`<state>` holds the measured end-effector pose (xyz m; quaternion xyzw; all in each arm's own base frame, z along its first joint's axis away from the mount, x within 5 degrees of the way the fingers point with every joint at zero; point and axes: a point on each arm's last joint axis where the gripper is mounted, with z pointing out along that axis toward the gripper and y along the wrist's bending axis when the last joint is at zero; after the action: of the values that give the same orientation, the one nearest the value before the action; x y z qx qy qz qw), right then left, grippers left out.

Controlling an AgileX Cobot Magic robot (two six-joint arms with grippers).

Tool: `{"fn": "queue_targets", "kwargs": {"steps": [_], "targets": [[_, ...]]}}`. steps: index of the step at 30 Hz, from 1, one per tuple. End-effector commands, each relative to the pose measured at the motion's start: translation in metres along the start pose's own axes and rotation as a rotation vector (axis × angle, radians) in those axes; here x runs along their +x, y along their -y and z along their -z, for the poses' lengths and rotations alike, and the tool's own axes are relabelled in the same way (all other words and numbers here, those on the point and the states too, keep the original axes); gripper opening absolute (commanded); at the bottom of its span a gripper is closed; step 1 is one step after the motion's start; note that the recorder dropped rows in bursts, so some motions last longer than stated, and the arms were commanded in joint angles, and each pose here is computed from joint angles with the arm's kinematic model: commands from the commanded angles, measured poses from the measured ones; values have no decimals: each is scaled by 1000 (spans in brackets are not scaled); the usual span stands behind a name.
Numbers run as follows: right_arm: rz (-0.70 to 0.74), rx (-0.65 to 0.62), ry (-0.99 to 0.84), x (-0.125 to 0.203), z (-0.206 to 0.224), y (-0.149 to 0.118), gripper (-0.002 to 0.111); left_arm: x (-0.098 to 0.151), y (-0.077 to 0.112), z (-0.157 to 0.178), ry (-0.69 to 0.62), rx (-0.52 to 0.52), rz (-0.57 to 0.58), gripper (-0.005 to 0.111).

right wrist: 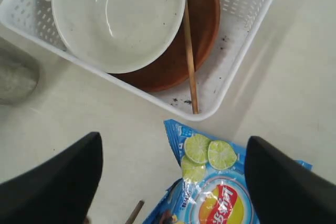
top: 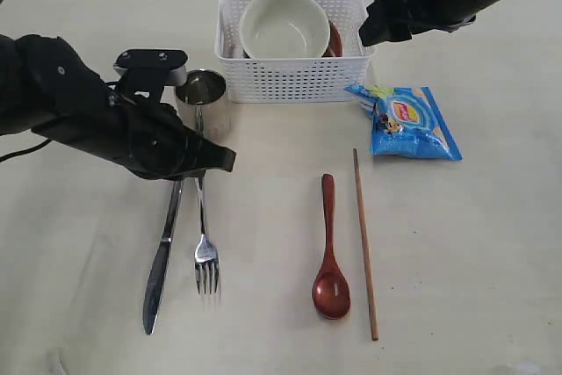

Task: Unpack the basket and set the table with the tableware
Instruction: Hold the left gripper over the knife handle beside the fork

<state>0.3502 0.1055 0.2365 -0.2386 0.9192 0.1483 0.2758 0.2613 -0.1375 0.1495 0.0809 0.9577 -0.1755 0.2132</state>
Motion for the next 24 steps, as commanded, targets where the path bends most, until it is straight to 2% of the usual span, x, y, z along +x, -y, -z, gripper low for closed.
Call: {"fn": "queue_targets", "kwargs": {"steps": [1,11,24], "targets": [[-7,2,4,1,2,1,71,-3,2,1,32,-1,23,0],[-7,2,4,1,2,1,71,5,-7,-24,-22,-39,70,0],[-7,2,4,1,2,1,71,4,-9,-25,-12,-50,68,0]]}}
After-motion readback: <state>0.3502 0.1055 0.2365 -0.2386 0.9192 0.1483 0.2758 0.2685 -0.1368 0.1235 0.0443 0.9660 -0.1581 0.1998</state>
